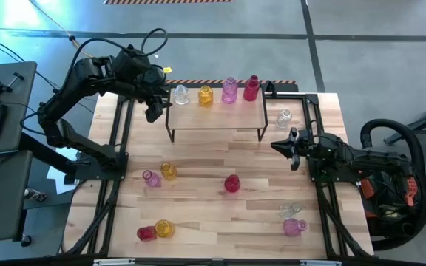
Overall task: Sort vases onto shelf
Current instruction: Put the top yellow vase aligned with the other yellow vase on the shelf
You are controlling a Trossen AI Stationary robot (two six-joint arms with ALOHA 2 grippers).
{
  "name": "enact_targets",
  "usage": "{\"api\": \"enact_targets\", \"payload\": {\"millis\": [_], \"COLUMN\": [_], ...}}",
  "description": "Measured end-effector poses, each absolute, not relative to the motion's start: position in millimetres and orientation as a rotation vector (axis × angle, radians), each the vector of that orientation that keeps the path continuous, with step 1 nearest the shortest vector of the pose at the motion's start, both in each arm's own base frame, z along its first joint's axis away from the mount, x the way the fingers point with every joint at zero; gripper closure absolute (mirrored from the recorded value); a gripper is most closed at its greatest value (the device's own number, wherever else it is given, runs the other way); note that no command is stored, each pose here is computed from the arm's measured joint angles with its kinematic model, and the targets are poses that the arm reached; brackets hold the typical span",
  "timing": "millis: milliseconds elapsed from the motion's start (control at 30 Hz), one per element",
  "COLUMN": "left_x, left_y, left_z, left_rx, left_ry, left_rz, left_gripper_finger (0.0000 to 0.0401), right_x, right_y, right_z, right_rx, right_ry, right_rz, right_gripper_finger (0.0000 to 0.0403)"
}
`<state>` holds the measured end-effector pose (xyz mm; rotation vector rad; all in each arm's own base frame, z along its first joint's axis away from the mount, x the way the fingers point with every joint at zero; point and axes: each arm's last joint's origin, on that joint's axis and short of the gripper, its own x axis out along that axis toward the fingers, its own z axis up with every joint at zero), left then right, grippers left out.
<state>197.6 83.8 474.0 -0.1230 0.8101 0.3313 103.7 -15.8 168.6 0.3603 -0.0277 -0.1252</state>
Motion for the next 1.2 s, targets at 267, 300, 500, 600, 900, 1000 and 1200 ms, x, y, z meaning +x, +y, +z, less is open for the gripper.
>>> {"api": "enact_targets", "payload": {"millis": [267, 300, 500, 600, 900, 1000, 1200], "left_x": [208, 208, 215, 217, 216, 219, 217], "left_y": [88, 88, 91, 92, 85, 82, 69], "left_z": [484, 485, 490, 487, 453, 438, 411], "left_rx": [-0.019, -0.02, 0.0, -0.028, -0.138, -0.154, -0.192], "left_ry": [0.684, 0.672, 0.595, 0.614, 0.974, 1.048, 1.153], "left_rz": [0.316, 0.319, 0.326, 0.326, 0.183, 0.161, 0.13], "left_gripper_finger": [0.0204, 0.0204, 0.0204, 0.0204, 0.0204, 0.0204, 0.0204], "right_x": [104, 104, 104, 104, 103, 103, 103], "right_y": [-16, -16, -16, -16, -16, -16, -16], "right_z": [164, 164, 164, 163, 161, 161, 161], "right_rx": [0.433, 0.445, 0.471, 0.488, 0.556, 0.556, 0.556], "right_ry": [0.014, 0.014, 0.014, 0.024, 0.036, 0.035, 0.035], "right_rz": [-0.135, -0.135, -0.135, -0.138, -0.145, -0.145, -0.145], "right_gripper_finger": [0.0375, 0.0375, 0.0375, 0.0375, 0.0375, 0.0375, 0.0375]}}
